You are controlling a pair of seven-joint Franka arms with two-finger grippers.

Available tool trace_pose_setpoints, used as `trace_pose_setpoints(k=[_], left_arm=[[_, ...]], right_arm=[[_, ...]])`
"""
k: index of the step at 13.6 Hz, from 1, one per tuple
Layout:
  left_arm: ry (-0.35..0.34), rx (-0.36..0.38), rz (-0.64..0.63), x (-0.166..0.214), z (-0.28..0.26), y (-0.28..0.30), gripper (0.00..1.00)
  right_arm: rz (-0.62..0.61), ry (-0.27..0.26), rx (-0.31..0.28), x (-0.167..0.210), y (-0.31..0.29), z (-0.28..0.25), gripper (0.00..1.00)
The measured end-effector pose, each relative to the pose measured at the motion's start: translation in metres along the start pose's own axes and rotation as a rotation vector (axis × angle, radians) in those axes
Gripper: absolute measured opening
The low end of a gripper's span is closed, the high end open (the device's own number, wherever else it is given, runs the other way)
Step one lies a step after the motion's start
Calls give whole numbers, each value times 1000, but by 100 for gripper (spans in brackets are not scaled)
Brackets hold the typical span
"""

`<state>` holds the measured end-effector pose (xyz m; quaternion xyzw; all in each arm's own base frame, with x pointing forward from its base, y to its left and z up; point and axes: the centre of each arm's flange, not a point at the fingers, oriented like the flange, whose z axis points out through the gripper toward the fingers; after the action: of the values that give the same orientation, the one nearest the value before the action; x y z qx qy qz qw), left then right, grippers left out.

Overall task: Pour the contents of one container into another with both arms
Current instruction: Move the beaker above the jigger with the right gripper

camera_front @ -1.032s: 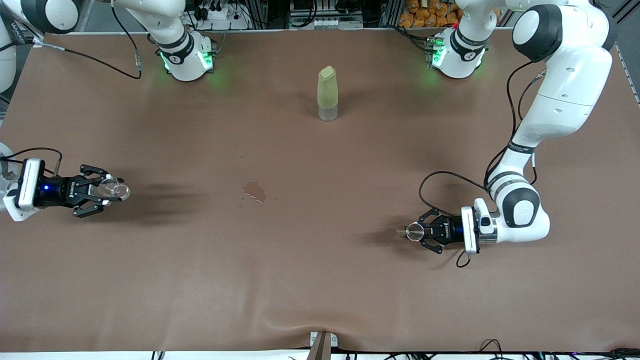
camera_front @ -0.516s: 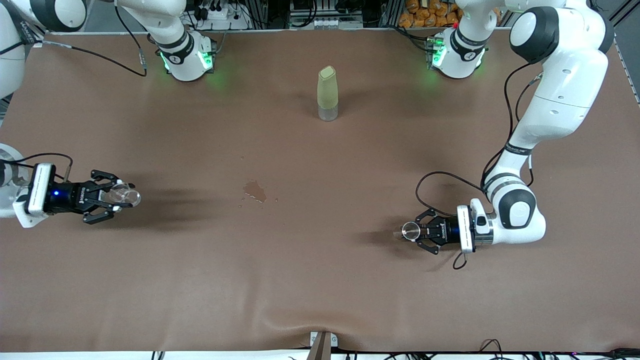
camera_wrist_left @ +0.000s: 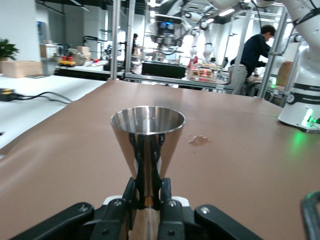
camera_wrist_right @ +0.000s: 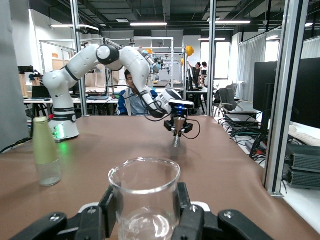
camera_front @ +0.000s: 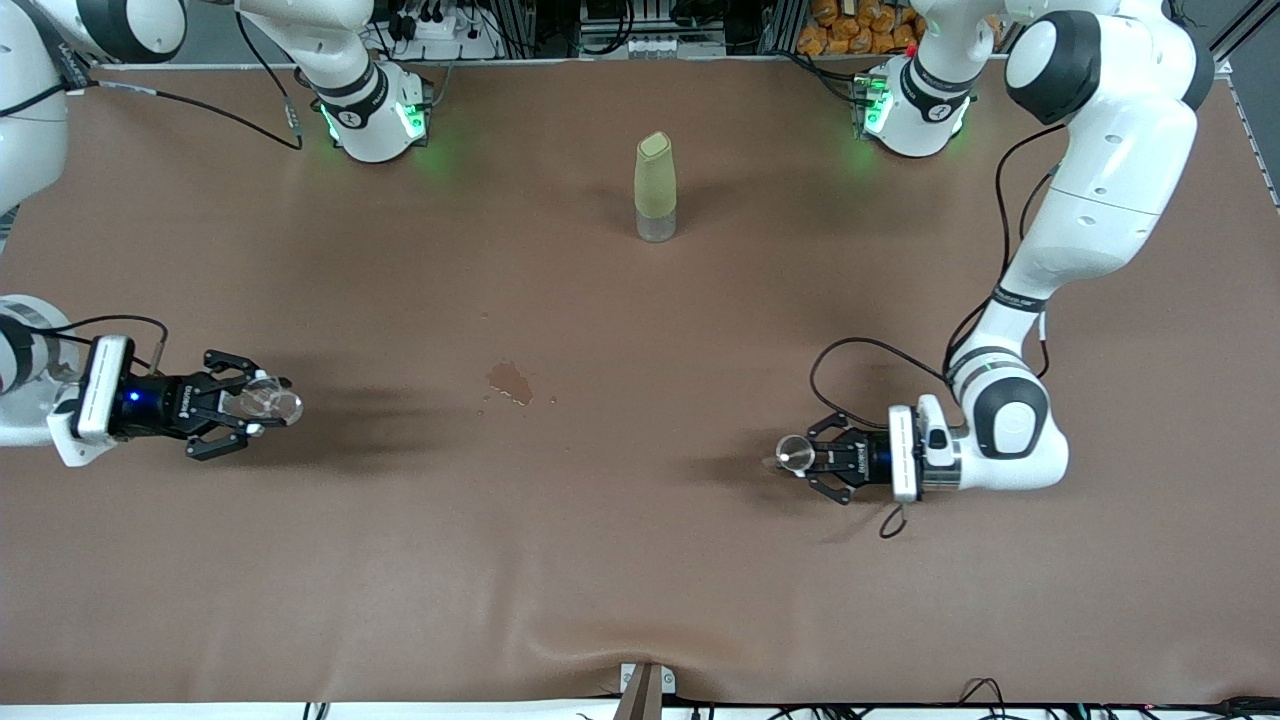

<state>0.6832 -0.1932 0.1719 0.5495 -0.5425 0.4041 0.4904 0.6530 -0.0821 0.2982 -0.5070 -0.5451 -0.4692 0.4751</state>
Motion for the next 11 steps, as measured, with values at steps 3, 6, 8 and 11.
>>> trace_pose_setpoints(k=[3, 6, 8, 11], left_arm=[[-44, -52, 63, 25, 69, 9, 21], [-57, -67, 69, 34, 130, 24, 21], [-49, -63, 58, 38, 160, 35, 21], [-86, -44, 67, 43, 202, 49, 21]], right_arm=[[-11, -4, -7, 4, 13, 35, 50], [2, -5, 16, 6, 16, 59, 50], [21, 1, 31, 5, 11, 69, 50], [44, 11, 56, 7, -1, 88, 50]])
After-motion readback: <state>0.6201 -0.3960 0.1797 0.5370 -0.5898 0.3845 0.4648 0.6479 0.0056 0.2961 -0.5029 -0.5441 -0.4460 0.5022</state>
